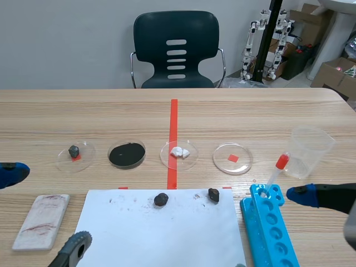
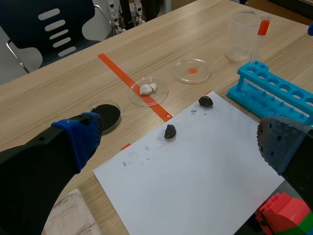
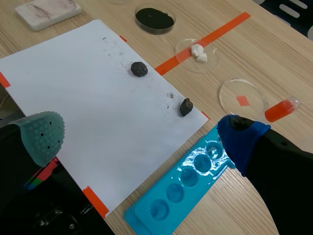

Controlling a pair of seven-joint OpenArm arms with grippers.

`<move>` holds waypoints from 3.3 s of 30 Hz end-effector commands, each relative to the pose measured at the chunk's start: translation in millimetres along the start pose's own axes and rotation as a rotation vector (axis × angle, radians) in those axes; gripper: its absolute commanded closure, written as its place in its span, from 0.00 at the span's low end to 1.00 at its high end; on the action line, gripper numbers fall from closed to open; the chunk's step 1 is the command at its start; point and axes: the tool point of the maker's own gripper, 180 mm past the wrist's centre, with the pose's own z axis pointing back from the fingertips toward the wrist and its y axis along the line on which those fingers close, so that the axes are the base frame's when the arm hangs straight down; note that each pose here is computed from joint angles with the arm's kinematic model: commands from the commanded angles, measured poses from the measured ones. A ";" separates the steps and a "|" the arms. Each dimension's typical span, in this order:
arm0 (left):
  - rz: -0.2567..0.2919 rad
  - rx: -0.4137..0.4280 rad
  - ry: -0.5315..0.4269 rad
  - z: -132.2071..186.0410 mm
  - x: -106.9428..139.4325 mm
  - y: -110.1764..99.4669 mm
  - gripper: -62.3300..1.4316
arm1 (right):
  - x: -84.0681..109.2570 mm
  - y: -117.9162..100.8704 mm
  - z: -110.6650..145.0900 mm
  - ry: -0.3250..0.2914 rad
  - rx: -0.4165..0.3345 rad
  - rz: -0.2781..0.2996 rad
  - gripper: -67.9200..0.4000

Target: Pick up the dropper by the top with the right hand

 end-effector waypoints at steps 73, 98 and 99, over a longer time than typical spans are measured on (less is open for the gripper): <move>-0.002 0.000 -0.034 -1.1 8.8 1.3 0.00 | -30.8 -115.6 6.3 -0.162 -0.417 0.127 0.02; -0.002 0.000 -0.034 -1.1 8.9 1.3 0.00 | -40.2 -127.9 -45.0 -0.159 -0.351 0.093 0.02; -0.002 0.000 -0.034 -1.1 8.8 1.3 0.00 | -40.9 -127.1 -45.9 -0.159 -0.348 0.092 0.02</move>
